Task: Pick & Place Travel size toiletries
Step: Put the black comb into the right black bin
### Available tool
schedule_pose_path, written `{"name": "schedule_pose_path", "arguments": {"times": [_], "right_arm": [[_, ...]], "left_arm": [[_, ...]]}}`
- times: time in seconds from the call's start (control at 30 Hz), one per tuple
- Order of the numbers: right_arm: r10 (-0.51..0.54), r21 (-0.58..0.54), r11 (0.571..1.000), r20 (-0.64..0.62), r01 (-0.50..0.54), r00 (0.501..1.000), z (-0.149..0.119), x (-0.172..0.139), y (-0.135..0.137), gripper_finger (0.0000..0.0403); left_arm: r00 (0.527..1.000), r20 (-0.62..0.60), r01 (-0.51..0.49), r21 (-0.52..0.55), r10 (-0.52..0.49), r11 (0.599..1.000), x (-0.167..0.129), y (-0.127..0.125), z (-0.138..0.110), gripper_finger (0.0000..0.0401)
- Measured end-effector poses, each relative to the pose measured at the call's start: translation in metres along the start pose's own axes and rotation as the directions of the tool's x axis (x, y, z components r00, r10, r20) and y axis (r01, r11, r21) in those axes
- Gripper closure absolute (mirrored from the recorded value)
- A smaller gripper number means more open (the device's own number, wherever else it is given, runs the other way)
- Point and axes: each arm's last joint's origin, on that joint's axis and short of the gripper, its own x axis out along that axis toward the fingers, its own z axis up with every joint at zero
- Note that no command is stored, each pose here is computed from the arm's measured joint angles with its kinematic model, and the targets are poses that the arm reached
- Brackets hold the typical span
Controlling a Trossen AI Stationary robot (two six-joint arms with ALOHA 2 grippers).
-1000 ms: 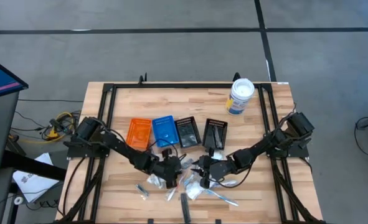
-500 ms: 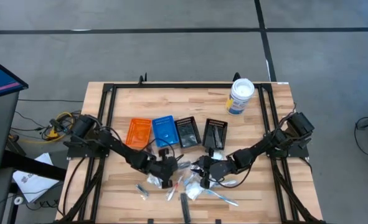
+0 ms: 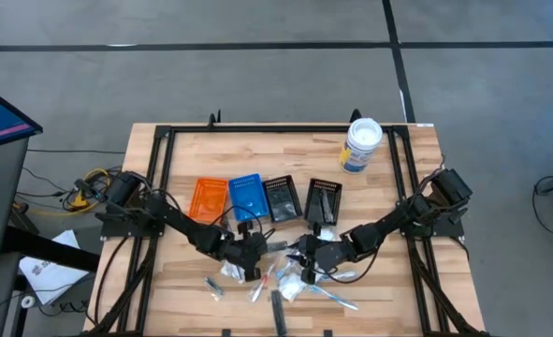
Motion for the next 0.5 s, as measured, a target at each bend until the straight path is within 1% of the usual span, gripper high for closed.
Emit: {"name": "schedule_pose_path", "arguments": {"times": [0.17,0.37,0.5], "right_arm": [[0.004,-0.01,1.0,0.001,-0.004,1.0,0.0,0.0,0.001,0.0285],[0.002,-0.012,1.0,-0.002,-0.002,1.0,0.0,0.0,0.001,0.0285],[0.002,-0.013,1.0,-0.003,-0.002,1.0,-0.001,0.0,0.001,0.0285]], "left_arm": [[0.999,0.036,0.014,-0.025,-0.013,1.0,-0.01,0.001,0.008,0.0401],[0.992,0.124,0.007,-0.099,0.005,0.995,-0.044,0.016,0.013,0.0401],[0.985,0.174,0.021,-0.141,0.004,0.99,-0.066,0.026,0.011,0.0401]]}}
